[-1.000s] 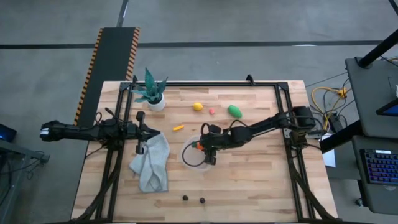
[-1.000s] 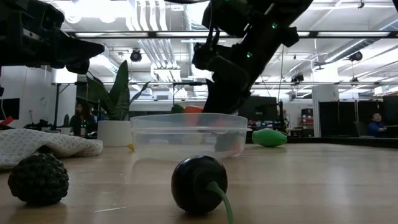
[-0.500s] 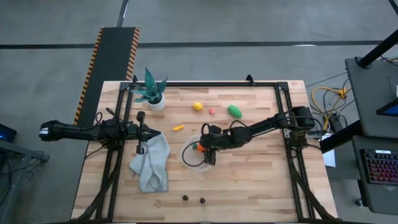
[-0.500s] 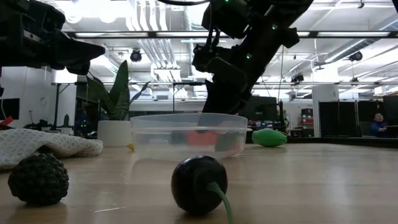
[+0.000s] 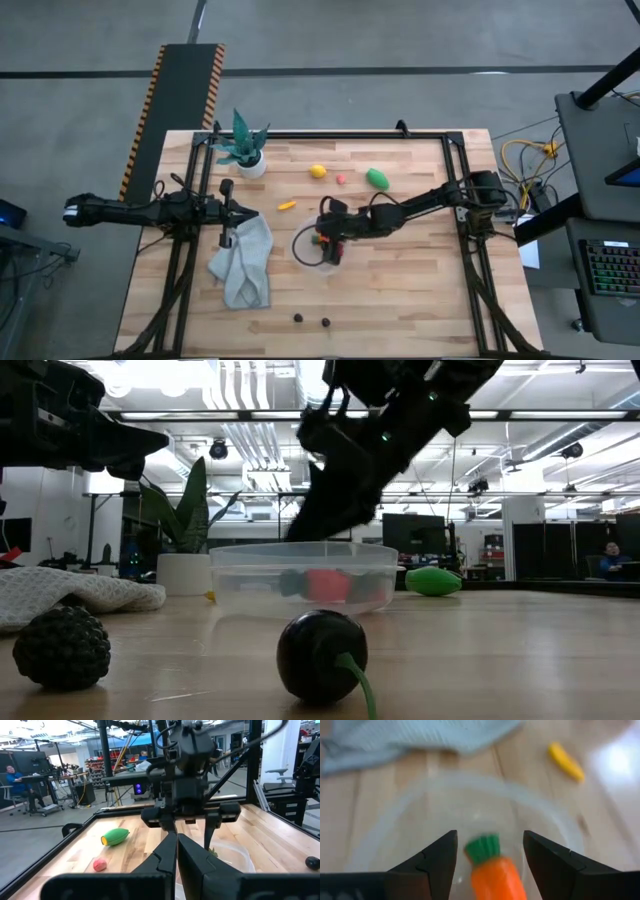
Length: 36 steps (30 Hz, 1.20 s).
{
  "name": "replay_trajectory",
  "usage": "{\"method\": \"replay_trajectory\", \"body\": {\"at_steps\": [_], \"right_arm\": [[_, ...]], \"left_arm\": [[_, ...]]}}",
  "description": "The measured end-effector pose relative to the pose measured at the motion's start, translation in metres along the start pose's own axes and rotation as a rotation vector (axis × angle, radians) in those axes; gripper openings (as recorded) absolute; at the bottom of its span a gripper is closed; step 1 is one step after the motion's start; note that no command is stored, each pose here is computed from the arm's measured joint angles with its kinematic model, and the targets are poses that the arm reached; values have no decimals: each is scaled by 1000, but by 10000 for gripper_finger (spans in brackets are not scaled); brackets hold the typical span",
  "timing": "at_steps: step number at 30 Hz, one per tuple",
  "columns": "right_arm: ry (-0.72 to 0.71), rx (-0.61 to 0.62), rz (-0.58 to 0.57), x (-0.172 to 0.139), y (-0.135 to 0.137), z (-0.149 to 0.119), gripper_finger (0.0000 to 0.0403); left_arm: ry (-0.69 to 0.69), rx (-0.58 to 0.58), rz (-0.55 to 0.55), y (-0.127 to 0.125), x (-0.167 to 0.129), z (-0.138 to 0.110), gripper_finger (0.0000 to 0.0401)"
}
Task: Pick and placing Produce into tupperware
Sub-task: Put the green corn into the transparent bin
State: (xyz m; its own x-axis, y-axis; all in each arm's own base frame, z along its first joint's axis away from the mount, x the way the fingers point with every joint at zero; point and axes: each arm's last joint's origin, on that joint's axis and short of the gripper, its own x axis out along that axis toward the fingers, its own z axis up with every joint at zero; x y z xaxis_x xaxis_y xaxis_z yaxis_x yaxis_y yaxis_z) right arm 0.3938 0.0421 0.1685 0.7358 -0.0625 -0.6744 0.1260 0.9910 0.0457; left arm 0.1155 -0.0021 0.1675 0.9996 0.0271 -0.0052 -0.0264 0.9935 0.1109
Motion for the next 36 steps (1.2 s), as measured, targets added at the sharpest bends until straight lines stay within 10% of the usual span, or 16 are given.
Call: {"method": "replay_trajectory", "body": {"at_steps": [11,21,36], "right_arm": [[-255,-192,-27,-46,-12,58,219],[-457,-314,-145,-162,-30,117,219],[-234,-203,-347,-298,-67,67,219]], "left_arm": [[1,0,0,0,0,0,0],[8,-1,-1,0,0,-1,0],[9,0,-3,0,1,-1,0]]}}
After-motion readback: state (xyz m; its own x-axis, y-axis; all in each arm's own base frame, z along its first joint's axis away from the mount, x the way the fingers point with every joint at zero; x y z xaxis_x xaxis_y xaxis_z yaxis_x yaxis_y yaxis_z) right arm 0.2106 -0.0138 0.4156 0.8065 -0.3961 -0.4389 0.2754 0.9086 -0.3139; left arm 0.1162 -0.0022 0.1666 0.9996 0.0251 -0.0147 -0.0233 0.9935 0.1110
